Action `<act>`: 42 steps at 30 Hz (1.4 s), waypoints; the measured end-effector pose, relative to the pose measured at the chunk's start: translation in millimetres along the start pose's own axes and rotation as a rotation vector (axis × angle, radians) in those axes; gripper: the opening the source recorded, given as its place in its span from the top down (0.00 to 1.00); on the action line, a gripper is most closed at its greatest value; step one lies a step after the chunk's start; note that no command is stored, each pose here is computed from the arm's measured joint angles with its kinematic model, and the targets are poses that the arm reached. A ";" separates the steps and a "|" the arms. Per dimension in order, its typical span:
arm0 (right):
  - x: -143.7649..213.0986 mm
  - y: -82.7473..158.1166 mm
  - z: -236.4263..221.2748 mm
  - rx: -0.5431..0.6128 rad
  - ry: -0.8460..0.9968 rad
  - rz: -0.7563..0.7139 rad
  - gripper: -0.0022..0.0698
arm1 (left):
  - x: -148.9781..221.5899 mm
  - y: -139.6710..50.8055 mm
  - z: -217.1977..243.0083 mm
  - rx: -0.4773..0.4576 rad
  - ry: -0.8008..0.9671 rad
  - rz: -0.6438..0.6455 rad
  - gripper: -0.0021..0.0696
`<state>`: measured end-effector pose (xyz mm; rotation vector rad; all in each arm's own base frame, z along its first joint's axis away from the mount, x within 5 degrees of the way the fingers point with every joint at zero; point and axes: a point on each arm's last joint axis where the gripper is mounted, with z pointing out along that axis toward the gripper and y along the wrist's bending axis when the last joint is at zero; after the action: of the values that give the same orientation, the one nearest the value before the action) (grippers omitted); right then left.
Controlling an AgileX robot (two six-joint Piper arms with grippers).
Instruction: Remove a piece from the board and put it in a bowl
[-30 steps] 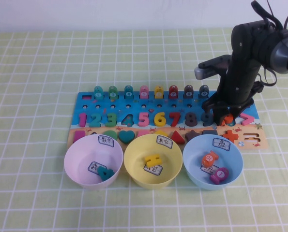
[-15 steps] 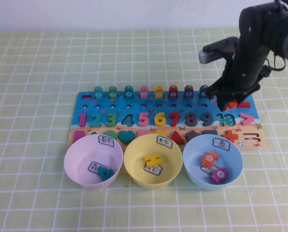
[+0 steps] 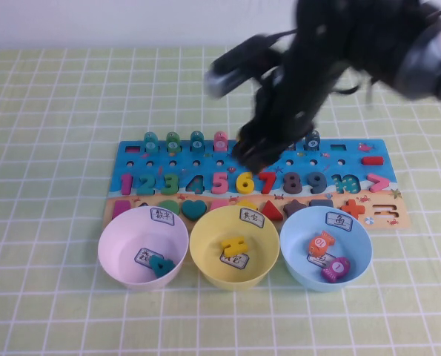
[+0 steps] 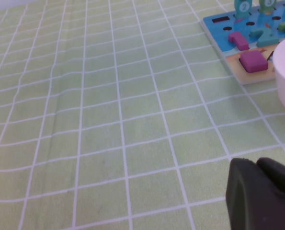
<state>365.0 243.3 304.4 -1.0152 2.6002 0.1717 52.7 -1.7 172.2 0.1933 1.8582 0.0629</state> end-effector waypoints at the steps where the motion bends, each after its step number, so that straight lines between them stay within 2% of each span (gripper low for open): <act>1: -2.0 14.6 3.2 -0.018 0.004 -0.046 0.52 | 0.0 0.0 0.0 0.000 0.000 0.000 0.98; 4: -5.1 53.7 17.3 -0.061 0.029 -0.178 0.52 | 0.0 0.0 0.0 0.000 0.000 0.000 0.98; 9: -6.4 93.5 39.5 -0.143 0.043 -0.305 0.52 | 0.0 0.0 0.0 0.000 0.000 0.000 0.98; 15: -16.9 112.7 63.1 -0.291 -0.080 -0.378 0.52 | 0.0 0.0 0.0 0.000 0.000 0.000 0.98; 23: -20.2 119.2 83.0 -0.349 -0.124 -0.412 0.52 | 0.0 0.0 0.0 0.000 0.000 0.000 0.98; 25: -19.7 119.6 82.8 -0.354 -0.123 -0.427 0.45 | 0.0 0.0 0.0 0.000 0.000 0.000 0.98; 29: -20.2 119.8 82.8 -0.354 -0.129 -0.436 0.18 | 0.0 0.0 0.0 0.000 0.000 0.000 0.98; 31: -20.7 120.0 81.1 -0.358 -0.128 -0.438 0.17 | 0.0 0.0 0.0 0.000 0.000 0.000 0.98; 32: -21.4 120.7 78.2 -0.368 -0.124 -0.435 0.21 | 0.0 0.0 0.0 0.000 0.000 0.000 0.98; 34: -24.0 121.4 65.5 -0.381 -0.111 -0.412 0.38 | 0.0 0.0 0.0 0.000 0.000 0.000 0.98; 36: -26.2 121.0 43.9 -0.384 -0.102 -0.390 0.67 | 0.0 0.0 0.0 0.000 0.000 0.000 0.98; 38: -27.6 119.4 20.9 -0.370 -0.115 -0.371 0.84 | 0.0 0.0 0.0 0.000 0.000 0.000 0.98; 40: -26.4 116.1 -5.1 -0.356 -0.144 -0.339 0.93 | 0.0 0.0 0.0 0.000 0.000 0.000 0.98; 42: -20.7 111.6 -30.8 -0.350 -0.175 -0.319 0.96 | 0.0 0.0 0.0 0.000 0.000 0.000 0.98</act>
<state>295.4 331.5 339.3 -1.4462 2.2595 0.6202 52.7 -1.7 172.2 0.1933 1.8582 0.0629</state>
